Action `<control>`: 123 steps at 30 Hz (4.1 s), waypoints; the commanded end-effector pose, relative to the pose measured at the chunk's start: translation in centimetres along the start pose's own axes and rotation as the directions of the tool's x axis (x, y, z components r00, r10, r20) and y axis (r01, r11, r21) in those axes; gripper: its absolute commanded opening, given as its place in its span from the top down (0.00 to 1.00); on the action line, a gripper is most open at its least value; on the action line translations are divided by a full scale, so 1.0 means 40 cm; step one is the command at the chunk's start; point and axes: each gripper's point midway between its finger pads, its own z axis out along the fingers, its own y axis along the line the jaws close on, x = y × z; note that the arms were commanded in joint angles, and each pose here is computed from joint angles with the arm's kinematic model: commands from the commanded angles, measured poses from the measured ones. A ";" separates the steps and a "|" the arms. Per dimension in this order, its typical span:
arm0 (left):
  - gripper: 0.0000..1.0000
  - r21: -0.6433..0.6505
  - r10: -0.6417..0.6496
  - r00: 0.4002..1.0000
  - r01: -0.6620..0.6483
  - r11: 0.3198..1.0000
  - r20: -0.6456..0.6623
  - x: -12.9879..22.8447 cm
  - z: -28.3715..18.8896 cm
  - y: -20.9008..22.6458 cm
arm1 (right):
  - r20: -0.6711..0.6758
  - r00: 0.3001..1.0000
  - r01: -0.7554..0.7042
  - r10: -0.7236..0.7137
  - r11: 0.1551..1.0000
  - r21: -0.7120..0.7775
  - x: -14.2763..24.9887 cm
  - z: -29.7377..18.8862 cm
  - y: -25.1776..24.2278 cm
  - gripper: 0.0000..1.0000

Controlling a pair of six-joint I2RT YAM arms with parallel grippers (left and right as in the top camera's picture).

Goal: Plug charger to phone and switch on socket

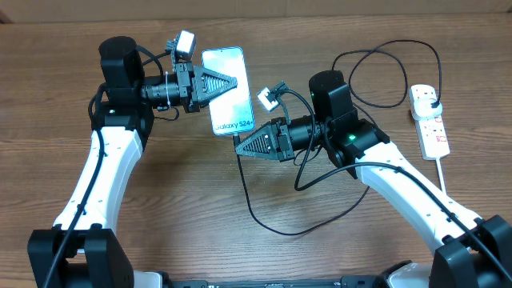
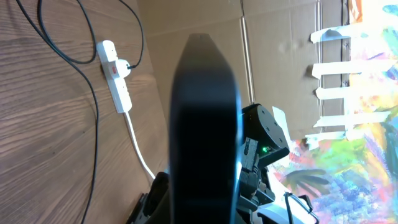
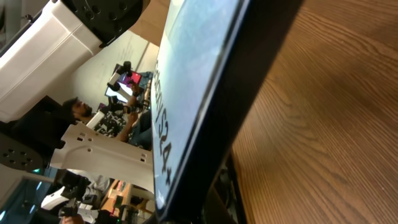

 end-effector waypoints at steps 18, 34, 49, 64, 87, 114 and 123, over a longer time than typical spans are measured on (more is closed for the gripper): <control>0.96 0.019 0.121 0.993 -0.120 0.993 -0.019 0.004 0.002 -0.014 | -0.005 1.000 -0.009 0.009 1.000 -0.004 0.006 -0.003 0.008 0.96; 0.96 0.003 0.134 0.991 -0.134 0.991 0.001 -0.006 0.002 -0.008 | -0.008 1.000 -0.019 0.019 1.000 -0.002 0.009 -0.003 0.006 0.96; 0.96 -0.002 0.155 0.988 -0.155 0.988 0.006 -0.008 0.002 -0.007 | -0.002 1.000 -0.018 0.019 1.000 0.009 0.007 -0.003 0.001 0.96; 0.96 0.004 0.138 0.990 -0.138 0.990 -0.012 0.003 0.017 -0.009 | 0.005 1.000 -0.019 0.019 1.000 0.022 0.004 -0.003 -0.004 0.96; 0.96 0.008 0.166 0.986 -0.166 0.986 -0.017 0.006 0.018 -0.010 | 0.025 0.999 -0.048 0.047 0.997 0.055 -0.004 -0.004 -0.019 0.96; 0.96 0.037 0.219 0.975 -0.217 0.975 -0.045 0.020 0.016 -0.019 | 0.084 0.991 -0.113 0.105 0.990 0.090 -0.034 -0.032 -0.042 0.96; 0.96 0.036 0.219 0.975 -0.218 0.975 -0.044 0.020 0.016 -0.019 | 0.085 0.991 -0.113 0.105 0.989 0.091 -0.034 -0.033 -0.043 0.96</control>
